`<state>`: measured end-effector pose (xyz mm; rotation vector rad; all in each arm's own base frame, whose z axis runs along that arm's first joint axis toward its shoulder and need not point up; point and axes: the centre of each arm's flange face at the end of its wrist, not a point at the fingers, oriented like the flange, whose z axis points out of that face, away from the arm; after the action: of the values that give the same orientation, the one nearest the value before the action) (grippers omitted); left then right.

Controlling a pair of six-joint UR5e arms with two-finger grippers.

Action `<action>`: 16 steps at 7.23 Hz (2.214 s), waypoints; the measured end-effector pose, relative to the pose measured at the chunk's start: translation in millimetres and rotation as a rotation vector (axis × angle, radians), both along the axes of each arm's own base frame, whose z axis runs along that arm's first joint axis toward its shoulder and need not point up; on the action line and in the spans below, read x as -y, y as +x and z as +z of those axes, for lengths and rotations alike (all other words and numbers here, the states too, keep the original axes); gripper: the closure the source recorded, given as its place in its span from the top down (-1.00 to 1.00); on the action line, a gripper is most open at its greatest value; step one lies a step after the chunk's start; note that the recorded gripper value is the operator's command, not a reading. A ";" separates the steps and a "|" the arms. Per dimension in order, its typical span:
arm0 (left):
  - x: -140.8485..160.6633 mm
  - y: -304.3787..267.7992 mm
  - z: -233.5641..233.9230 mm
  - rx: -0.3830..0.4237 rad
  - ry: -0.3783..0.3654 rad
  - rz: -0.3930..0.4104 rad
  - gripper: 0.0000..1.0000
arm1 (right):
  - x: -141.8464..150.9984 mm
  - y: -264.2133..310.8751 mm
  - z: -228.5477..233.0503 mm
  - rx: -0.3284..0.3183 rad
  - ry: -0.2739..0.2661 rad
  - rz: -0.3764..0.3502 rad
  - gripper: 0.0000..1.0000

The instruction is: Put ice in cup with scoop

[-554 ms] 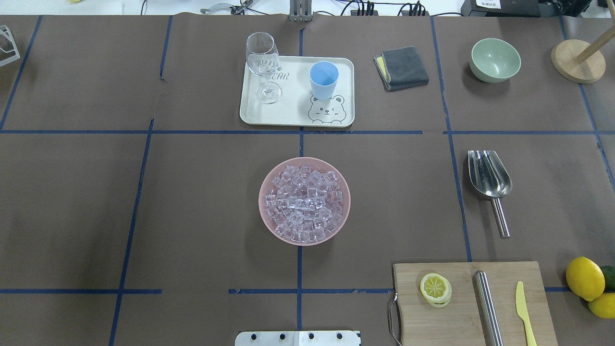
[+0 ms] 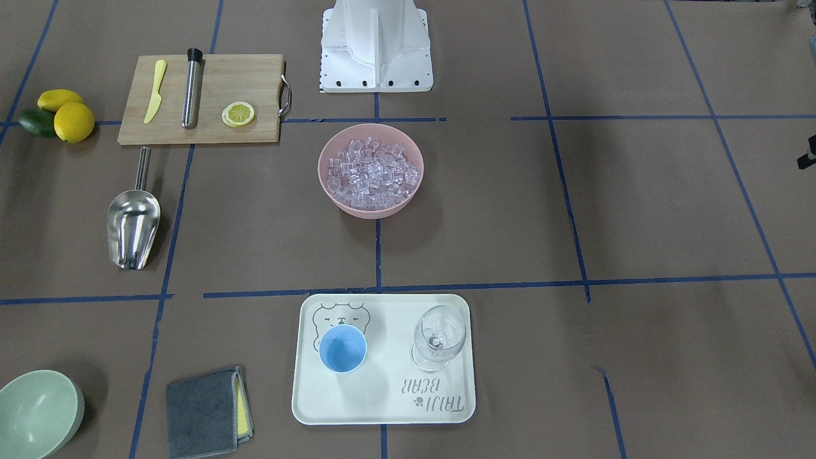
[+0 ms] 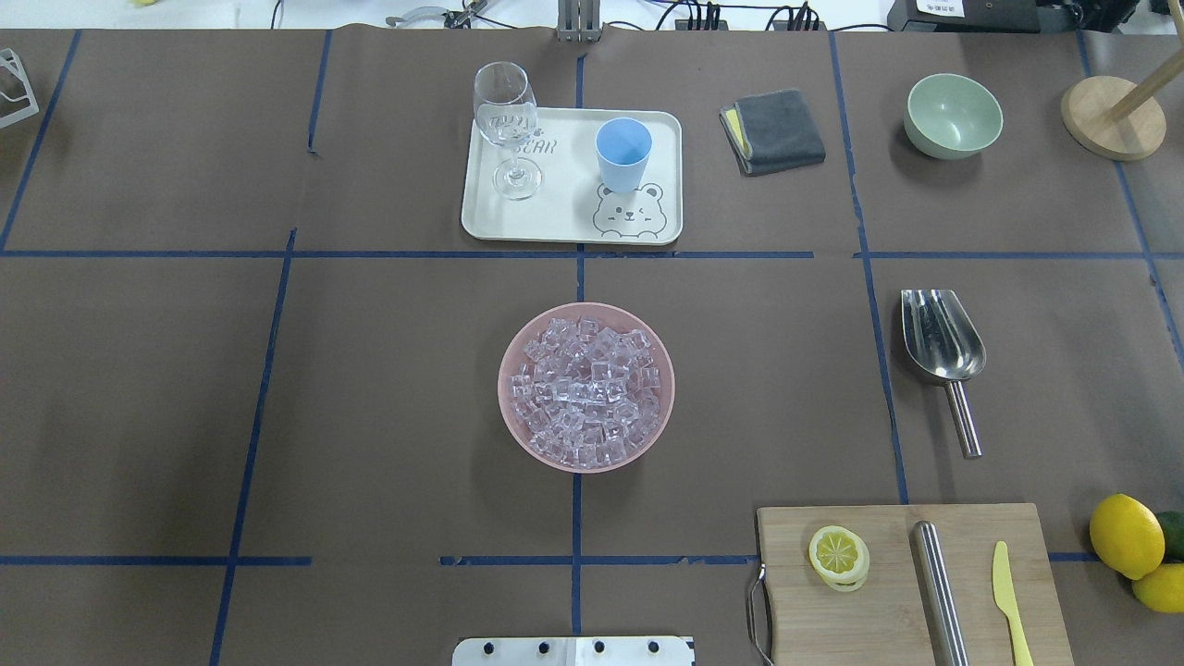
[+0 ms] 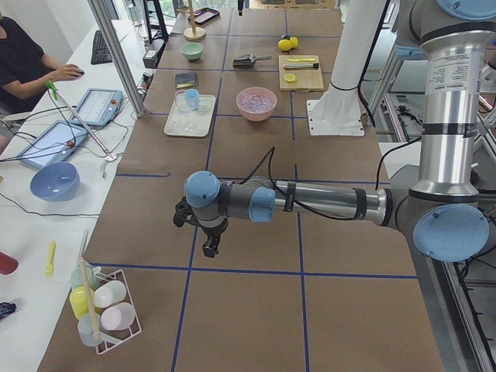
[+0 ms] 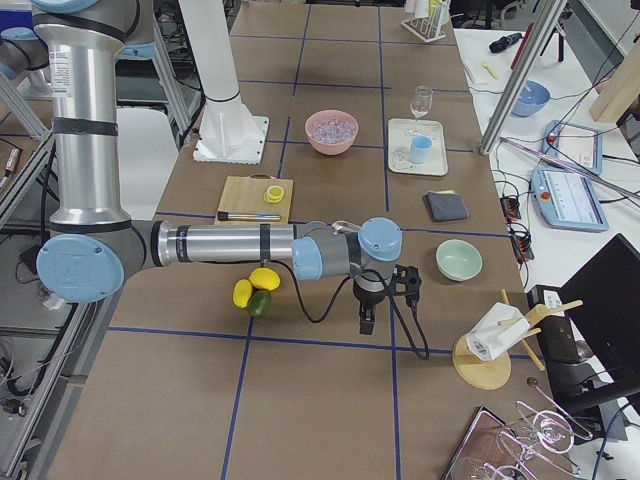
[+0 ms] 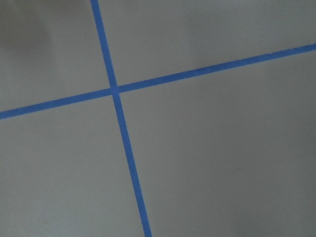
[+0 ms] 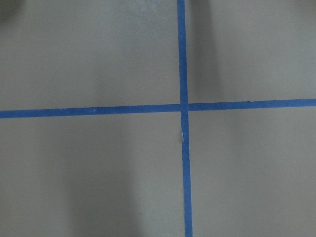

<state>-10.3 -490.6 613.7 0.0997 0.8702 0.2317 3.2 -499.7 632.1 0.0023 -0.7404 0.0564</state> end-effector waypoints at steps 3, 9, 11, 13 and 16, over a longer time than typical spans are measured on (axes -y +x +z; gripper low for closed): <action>4.5 1.1 -8.2 -0.004 0.041 0.000 1.00 | -0.4 -0.9 -7.4 0.006 0.016 -0.005 1.00; 6.3 3.1 -15.4 -0.013 0.126 0.003 1.00 | 1.3 -26.1 -29.5 0.022 0.098 -0.055 1.00; 9.9 22.2 -25.1 -0.023 0.191 0.037 1.00 | 1.7 -36.2 -38.4 0.035 0.136 -0.071 1.00; 11.5 68.7 -43.3 -0.055 0.329 0.123 1.00 | -4.0 -57.6 -61.0 0.054 0.148 -0.069 1.00; 22.3 117.9 -84.8 -0.100 0.499 0.202 1.00 | -49.6 -122.9 -114.4 0.112 0.084 -0.024 1.00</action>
<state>107.6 -512.9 528.9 0.4931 0.9069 0.6357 -119.6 -450.1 517.7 0.0706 -0.8538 0.0021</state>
